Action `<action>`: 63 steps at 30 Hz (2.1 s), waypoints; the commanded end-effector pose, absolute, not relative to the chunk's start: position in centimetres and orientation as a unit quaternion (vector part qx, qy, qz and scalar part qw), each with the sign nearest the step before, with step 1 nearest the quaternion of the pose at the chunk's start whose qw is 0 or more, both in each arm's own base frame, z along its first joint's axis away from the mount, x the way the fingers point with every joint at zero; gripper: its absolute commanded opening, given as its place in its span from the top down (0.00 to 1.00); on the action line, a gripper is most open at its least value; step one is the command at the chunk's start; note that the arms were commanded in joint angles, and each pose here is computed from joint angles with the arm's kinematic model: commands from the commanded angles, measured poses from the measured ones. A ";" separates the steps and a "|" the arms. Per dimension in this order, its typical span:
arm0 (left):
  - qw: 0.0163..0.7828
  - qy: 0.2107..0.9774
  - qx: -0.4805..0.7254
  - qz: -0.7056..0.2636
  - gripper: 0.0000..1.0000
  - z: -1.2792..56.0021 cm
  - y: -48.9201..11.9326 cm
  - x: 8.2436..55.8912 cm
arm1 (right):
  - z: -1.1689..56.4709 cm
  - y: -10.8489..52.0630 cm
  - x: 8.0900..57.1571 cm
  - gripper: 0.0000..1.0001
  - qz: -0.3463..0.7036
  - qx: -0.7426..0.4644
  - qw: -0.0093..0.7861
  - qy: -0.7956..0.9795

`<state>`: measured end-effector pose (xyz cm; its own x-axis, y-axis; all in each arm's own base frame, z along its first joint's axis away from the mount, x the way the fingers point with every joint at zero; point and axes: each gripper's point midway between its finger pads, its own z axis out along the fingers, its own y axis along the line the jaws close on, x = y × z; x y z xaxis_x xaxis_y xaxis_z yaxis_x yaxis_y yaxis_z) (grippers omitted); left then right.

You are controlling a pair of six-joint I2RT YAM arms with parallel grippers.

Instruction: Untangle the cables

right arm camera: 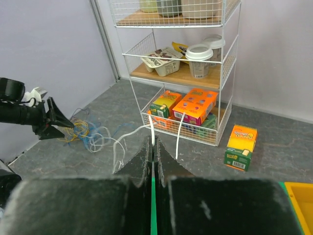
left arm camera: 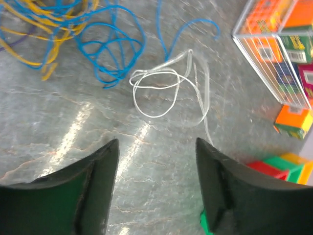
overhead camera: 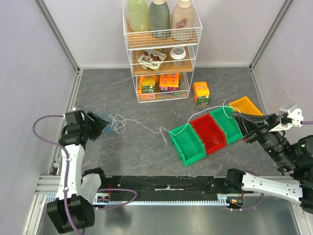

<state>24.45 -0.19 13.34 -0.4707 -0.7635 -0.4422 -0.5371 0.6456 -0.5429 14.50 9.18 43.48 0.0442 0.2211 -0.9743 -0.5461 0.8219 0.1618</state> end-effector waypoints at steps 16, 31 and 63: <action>0.223 0.813 -0.160 -0.514 0.12 19.8 -20.6 22.1 | 44.8 14.7 13.6 1.00 0.318 -0.207 0.697 0.608; -0.031 0.822 -0.305 -0.480 0.23 7.8 -30.6 24.0 | 45.8 13.5 12.9 1.00 0.337 -0.196 0.703 0.595; 0.344 0.840 -0.355 -0.223 0.98 9.4 -9.6 28.0 | 46.5 2.7 12.1 1.00 0.322 -0.070 0.749 0.575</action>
